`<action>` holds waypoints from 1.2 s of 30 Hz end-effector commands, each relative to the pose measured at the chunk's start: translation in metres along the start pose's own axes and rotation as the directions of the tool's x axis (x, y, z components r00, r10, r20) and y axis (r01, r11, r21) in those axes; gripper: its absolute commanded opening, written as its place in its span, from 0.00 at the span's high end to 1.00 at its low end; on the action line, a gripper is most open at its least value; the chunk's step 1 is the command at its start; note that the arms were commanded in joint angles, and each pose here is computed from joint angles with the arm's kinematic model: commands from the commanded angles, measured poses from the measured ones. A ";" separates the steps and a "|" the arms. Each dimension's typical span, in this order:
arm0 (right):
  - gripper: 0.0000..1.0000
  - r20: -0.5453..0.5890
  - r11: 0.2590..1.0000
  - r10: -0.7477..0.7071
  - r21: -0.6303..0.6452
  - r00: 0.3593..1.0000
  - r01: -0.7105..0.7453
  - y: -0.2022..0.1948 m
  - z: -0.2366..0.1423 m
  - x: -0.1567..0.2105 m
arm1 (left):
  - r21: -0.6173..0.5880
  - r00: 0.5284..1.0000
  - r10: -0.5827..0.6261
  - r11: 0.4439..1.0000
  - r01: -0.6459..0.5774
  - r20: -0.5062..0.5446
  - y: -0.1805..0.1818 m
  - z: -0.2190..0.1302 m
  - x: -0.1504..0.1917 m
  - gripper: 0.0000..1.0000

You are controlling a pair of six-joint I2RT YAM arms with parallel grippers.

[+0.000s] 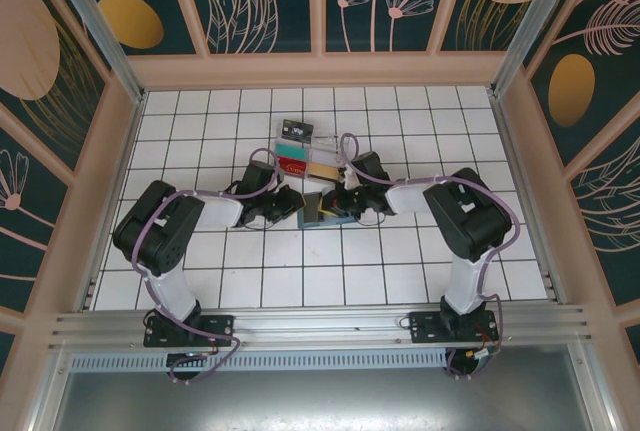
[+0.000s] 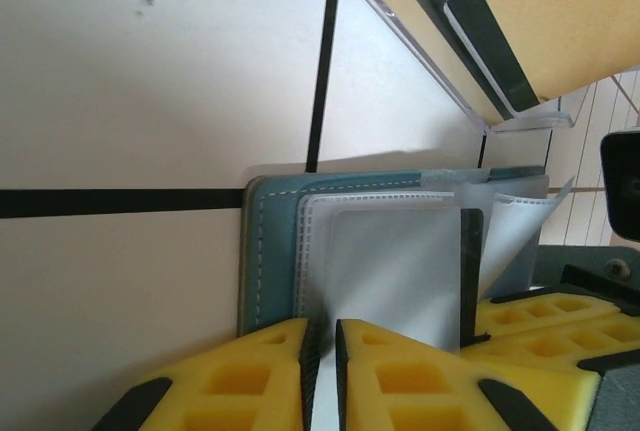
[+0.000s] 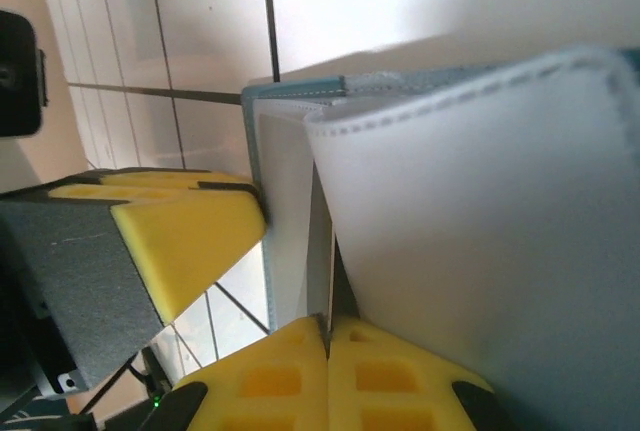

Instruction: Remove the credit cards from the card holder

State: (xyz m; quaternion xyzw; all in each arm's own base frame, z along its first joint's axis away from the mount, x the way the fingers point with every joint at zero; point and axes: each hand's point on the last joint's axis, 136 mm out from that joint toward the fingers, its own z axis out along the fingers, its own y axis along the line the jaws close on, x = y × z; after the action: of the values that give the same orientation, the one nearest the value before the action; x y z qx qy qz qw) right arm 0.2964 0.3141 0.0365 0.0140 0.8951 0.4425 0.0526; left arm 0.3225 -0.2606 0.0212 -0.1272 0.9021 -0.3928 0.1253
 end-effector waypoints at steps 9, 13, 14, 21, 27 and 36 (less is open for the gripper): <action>1.00 -0.029 0.992 0.058 0.118 0.998 -0.054 -0.026 -0.014 0.015 | -0.116 0.997 -0.023 0.993 0.014 -0.074 0.023 0.005 0.011 0.80; 1.00 -0.025 0.992 0.040 0.122 0.999 -0.037 -0.022 -0.021 0.017 | -0.117 0.997 -0.022 0.993 0.014 -0.072 0.022 0.005 0.009 0.80; 1.00 -0.021 0.992 0.036 0.120 0.999 -0.034 -0.020 -0.023 0.017 | -0.115 0.997 -0.021 0.993 0.013 -0.072 0.021 0.005 0.009 0.80; 1.00 0.015 0.989 0.017 0.145 1.000 -0.019 -0.016 -0.044 0.009 | -0.068 0.997 0.009 0.998 -0.014 -0.073 0.001 0.003 0.001 0.80; 1.00 0.063 0.989 -0.060 0.139 0.996 0.051 -0.004 -0.064 0.003 | -0.003 0.997 0.038 0.999 -0.038 -0.062 -0.023 -0.004 -0.009 0.78; 1.00 0.167 0.935 -0.355 0.051 0.920 0.352 0.062 -0.098 -0.016 | 0.034 0.995 0.054 0.998 -0.057 0.083 -0.045 -0.056 -0.046 0.41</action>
State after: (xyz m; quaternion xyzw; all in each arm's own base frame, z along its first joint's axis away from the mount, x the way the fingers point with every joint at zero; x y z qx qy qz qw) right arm 0.2934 0.2686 0.1169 -0.0551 0.8971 0.4082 0.1600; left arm 0.3463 -0.2510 0.0689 -0.1149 0.8984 -0.3987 0.1438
